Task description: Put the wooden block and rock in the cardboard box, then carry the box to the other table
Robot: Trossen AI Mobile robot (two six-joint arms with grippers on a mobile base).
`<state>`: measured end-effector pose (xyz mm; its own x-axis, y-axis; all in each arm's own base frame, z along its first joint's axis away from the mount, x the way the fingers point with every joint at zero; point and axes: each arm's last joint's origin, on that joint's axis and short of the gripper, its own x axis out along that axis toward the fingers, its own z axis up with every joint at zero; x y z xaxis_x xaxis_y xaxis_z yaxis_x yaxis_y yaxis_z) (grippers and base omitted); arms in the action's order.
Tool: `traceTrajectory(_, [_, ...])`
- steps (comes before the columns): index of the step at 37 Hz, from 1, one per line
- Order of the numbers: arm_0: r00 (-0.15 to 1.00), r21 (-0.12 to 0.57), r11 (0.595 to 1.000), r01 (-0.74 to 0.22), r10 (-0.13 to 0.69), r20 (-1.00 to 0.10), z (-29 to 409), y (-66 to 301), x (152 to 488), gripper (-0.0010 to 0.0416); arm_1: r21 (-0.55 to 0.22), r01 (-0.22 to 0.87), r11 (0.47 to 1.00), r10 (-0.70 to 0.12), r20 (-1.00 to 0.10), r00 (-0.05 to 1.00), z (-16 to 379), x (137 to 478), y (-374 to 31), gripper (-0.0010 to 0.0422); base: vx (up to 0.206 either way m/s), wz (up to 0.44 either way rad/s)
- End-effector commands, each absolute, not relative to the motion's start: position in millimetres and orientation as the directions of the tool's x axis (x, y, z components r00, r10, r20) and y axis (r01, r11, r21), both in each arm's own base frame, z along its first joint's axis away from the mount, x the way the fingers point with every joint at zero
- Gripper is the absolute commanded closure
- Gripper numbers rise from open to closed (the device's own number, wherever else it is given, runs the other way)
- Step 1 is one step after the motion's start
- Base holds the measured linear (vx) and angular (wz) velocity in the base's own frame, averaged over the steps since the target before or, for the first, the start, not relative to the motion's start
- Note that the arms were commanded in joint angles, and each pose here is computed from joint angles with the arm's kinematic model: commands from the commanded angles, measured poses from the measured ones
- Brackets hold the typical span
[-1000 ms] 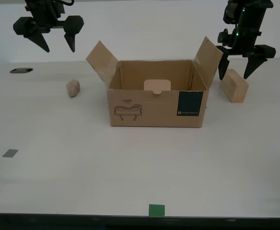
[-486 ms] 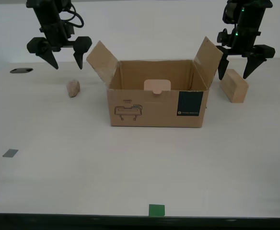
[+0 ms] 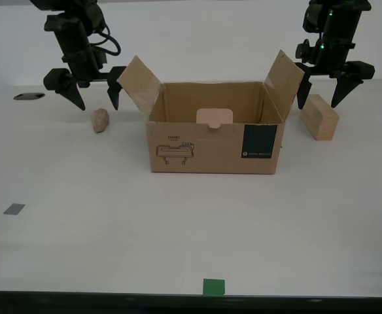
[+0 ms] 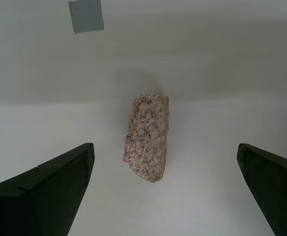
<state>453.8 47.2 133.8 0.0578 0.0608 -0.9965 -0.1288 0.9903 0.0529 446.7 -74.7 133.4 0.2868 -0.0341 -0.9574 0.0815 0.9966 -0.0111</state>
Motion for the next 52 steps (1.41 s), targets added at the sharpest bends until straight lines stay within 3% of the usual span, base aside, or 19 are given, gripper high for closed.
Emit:
traceTrajectory(1, [0.055, 0.055, 0.99, -0.131, 0.063, -0.997, 133.9, 47.7, 453.5, 0.0016, -0.012, 0.08, 0.997, -0.035, -0.953, 0.3, 127.9, 445.6, -75.0, 0.0014, 0.0, 0.0])
traceTrajectory(18, [0.05, 0.055, 0.989, -0.136, 0.063, -0.997, 133.9, 50.5, 452.8, 0.0017, -0.021, 0.055, 0.998, -0.042, -0.913, 0.405, 103.6, 443.4, -74.1, 0.0014, 0.0, 0.0])
traceTrajectory(25, [0.05, 0.055, 0.989, -0.139, 0.063, -0.997, 133.9, 51.8, 452.7, 0.0016, 0.052, 0.013, 0.999, 0.039, -0.88, 0.474, 92.6, 441.6, -70.9, 0.0014, 0.0, 0.0])
traceTrajectory(31, [0.05, 0.055, 0.989, -0.141, 0.063, -0.997, 133.9, 52.7, 452.5, 0.0017, 0.06, 0.009, 0.998, 0.048, -0.879, 0.474, 92.2, 442.1, -66.4, 0.0014, 0.0, 0.0])
traceTrajectory(36, [0.05, 0.055, 0.988, -0.142, 0.063, -0.997, 133.9, 53.4, 452.5, 0.0016, 0.008, 0.036, 0.999, -0.01, -0.884, 0.468, 92.0, 441.7, -69.2, 0.0014, 0.0, 0.0])
traceTrajectory(52, [0.044, 0.056, 0.988, -0.145, 0.063, -0.997, 133.7, 56.8, 451.5, 0.0017, 0.011, 0.036, 0.999, -0.007, -0.891, 0.455, 83.4, 435.1, -70.0, 0.0014, 0.0, 0.0])
